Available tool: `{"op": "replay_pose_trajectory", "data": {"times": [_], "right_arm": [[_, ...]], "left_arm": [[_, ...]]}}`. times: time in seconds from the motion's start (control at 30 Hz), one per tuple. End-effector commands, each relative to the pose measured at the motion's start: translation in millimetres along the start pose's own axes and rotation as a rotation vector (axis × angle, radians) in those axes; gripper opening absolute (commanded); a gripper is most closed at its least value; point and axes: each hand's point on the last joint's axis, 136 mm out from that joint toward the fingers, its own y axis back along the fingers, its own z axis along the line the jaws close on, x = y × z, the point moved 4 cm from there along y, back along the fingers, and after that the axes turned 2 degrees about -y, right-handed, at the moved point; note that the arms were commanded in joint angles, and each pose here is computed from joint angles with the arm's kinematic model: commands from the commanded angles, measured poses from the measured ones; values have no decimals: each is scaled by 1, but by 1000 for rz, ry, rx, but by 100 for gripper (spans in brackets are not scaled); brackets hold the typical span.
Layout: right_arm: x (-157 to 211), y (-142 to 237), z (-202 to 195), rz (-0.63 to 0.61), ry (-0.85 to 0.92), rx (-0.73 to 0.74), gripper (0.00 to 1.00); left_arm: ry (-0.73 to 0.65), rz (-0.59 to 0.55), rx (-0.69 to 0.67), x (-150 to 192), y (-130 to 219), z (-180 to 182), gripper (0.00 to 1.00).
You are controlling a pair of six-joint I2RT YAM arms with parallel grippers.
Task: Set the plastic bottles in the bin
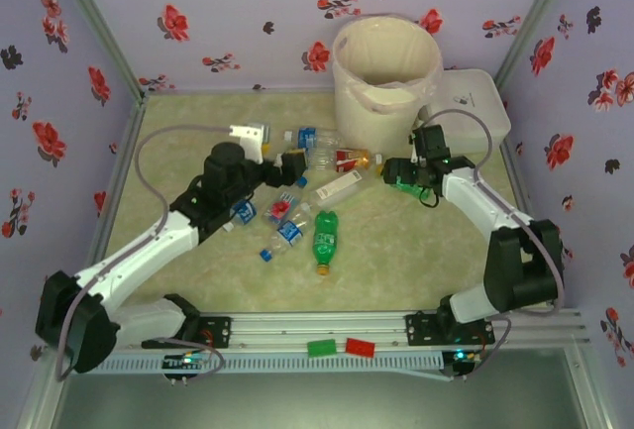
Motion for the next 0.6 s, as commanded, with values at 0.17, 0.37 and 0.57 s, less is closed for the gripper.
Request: {"op": "replay_pose_trajectory", "data": {"times": [0.17,0.37,0.57], "right_arm": [[-21,-26,3,2,42,-57,100],[-21,-45,1,47,68,-35,100],[-7,-51,0,108,65,-40,100]], "left_arm": [[180,72,-110,57,12,34,100],[172,49,-115,51,10,36,100],[175,55,-123,53,8,38,100]]}}
